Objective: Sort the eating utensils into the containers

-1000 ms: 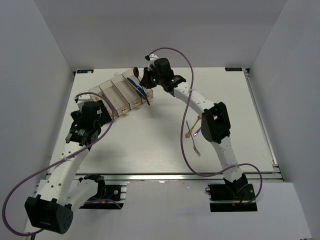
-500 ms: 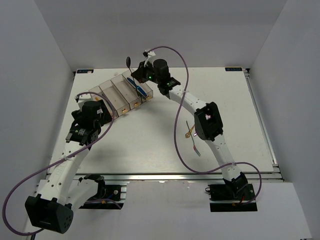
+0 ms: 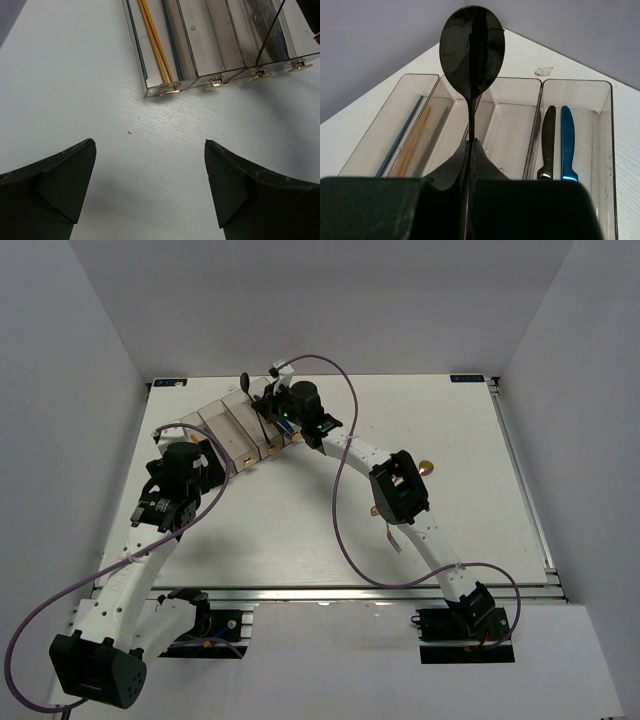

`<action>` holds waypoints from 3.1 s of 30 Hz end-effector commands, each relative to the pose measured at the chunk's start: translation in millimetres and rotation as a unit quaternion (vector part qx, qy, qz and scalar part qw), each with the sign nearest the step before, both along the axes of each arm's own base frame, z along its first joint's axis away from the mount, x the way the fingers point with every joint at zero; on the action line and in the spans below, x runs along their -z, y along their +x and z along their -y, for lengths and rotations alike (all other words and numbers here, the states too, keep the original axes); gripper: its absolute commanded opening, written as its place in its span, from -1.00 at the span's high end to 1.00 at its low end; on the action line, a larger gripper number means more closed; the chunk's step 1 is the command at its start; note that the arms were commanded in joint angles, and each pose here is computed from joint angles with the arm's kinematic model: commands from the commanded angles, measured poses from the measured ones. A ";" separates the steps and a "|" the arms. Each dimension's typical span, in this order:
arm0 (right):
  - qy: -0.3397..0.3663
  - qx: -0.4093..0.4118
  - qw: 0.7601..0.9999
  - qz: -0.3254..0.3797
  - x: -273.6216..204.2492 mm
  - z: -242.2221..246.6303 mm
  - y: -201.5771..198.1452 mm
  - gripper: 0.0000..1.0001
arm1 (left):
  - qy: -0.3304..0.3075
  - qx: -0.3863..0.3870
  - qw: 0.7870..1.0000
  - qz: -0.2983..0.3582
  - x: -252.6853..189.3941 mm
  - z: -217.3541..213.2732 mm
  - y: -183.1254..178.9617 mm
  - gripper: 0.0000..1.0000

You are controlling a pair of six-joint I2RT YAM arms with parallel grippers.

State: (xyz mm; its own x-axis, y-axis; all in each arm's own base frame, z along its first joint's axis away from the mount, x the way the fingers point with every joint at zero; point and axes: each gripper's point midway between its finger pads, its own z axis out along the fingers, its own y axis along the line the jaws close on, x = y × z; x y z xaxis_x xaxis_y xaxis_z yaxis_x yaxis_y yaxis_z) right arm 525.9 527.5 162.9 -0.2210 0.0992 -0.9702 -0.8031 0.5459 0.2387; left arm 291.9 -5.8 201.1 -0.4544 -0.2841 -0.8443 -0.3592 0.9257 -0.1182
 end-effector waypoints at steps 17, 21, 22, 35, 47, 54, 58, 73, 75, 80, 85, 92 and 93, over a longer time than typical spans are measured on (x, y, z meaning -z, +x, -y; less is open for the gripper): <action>-0.014 0.068 0.993 0.099 -61.8 2.3 -3.4 -0.10 | -0.009 0.012 1.000 0.022 -8.9 2.4 -2.5 -0.96; -0.010 0.131 0.985 0.111 -134.3 48.2 -22.1 -0.78 | -0.005 0.003 1.000 0.019 -7.9 -0.8 -3.3 -0.96; -0.014 0.152 0.983 0.103 -143.6 60.8 -24.7 -0.79 | -0.002 -0.003 1.000 0.021 -9.1 -2.9 -3.7 -0.96; -0.186 0.464 0.849 -0.171 -35.6 307.6 -132.8 -0.76 | 0.005 -0.018 1.000 0.015 -6.9 -8.0 -2.7 -0.96; -0.185 0.587 0.724 -0.310 57.2 422.2 -169.1 -0.27 | -0.001 0.005 1.000 -0.011 8.0 1.3 2.2 -0.96; -0.178 0.605 0.694 -0.348 88.0 432.8 -161.9 -0.11 | -0.003 0.009 1.000 -0.014 10.0 3.1 3.0 -0.96; -0.190 0.612 0.679 -0.358 103.3 438.8 -156.1 -0.07 | -0.003 0.012 1.000 -0.017 11.8 4.1 3.1 -0.96; -0.181 0.602 0.664 -0.404 149.5 456.5 -148.8 0.27 | -0.005 0.020 1.000 -0.023 15.3 7.2 4.9 -0.96; -0.177 0.603 0.662 -0.409 150.3 458.0 -151.7 0.36 | -0.005 0.020 0.999 -0.025 16.3 7.2 4.8 -0.96; -0.164 0.610 0.667 -0.394 130.4 462.5 -153.6 1.00 | -0.005 0.020 0.999 -0.026 17.0 7.3 5.4 -0.96; -0.160 0.591 0.711 -0.347 82.9 450.3 -142.7 1.00 | -0.013 0.028 0.999 -0.021 14.4 11.4 6.7 -0.96; -0.141 0.283 0.909 -0.270 20.5 325.0 -156.1 1.00 | -0.247 0.251 0.934 0.067 -31.8 125.8 9.8 -0.96; -0.124 0.230 0.930 -0.258 3.5 305.4 -168.6 1.00 | -0.281 0.279 0.914 0.088 -41.7 140.1 8.0 -0.96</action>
